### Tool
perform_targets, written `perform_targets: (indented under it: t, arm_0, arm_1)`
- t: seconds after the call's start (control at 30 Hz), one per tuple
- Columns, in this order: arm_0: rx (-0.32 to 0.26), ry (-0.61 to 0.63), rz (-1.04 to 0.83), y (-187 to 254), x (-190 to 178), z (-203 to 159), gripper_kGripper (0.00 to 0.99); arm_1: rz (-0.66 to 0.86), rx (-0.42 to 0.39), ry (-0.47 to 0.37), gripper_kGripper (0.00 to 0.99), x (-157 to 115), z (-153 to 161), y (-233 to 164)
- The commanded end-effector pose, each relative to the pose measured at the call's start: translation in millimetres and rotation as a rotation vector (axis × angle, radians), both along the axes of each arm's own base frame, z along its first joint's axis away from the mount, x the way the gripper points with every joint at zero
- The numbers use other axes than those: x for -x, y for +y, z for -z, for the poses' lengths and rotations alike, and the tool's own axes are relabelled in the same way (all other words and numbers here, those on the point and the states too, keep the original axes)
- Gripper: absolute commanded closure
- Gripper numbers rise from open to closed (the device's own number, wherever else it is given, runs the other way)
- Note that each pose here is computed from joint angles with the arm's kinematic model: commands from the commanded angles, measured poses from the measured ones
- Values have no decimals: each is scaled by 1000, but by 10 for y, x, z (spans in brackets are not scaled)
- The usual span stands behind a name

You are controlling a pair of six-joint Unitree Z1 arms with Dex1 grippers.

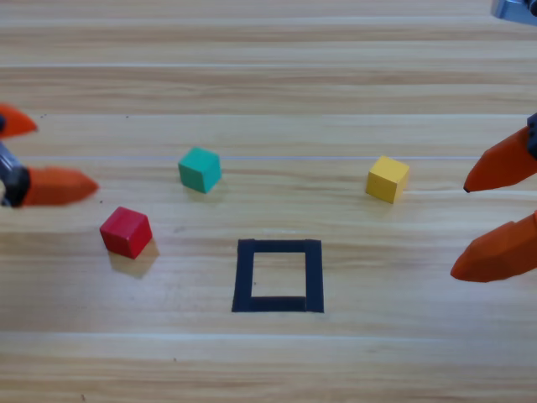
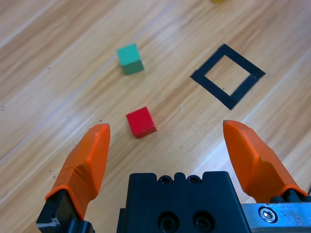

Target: Stack the blocks in the rectangular block: red at the bottom, yellow in the middle, green on top

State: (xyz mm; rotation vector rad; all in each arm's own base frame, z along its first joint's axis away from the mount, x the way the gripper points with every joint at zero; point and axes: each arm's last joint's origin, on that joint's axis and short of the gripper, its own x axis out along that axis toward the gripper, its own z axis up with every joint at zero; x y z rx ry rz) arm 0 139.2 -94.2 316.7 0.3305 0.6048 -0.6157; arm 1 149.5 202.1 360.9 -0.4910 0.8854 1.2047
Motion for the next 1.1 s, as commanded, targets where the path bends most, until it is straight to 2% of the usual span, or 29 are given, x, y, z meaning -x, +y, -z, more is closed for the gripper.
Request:
perform_targets:
  t: [0.03, 0.2, 0.33, 0.4, 0.5, 0.57, 0.67, 0.77, 0.9, 1.0, 1.1]
  arm_0:
    - [-29, 130, 78, -156, -8, 168, 0]
    - [-32, 137, 177, -288, 41, 162, 0]
    - [-48, 127, 268, -390, 99, 145, 0]
    - [-55, 129, 268, -387, 104, 153, 0]
    - [-56, 128, 268, -388, 104, 150, 0]
    - [-59, 130, 266, -389, 102, 154, 0]
    - [-63, 132, 262, -386, 99, 163, 0]
    - [-66, 134, 263, -388, 100, 167, 0]
    - [-83, 153, 244, -427, 47, 202, 0]
    - [-104, 164, 145, -449, -31, 164, 0]
    - [-85, 173, -30, -515, -176, 60, 0]
  arm_1:
    - [-35, 41, 35, 36, 76, 133, -6]
    - [-11, 38, 33, 36, 97, 110, -42]
    - [116, 59, 22, 36, -16, 97, -91]
    - [233, 71, 22, 36, -92, 97, -141]
    - [448, 113, -59, 36, -245, 142, -130]
    - [529, 141, -87, 36, -342, 178, -80]
    - [620, 130, -41, 36, -455, 214, 27]
    - [748, 42, 19, 36, -553, 202, 5]
    - [905, 55, 29, 36, -815, 310, 218]
    - [996, 83, 88, 36, -1097, 541, 411]
    - [1139, 98, 182, 36, -1558, 761, 471]
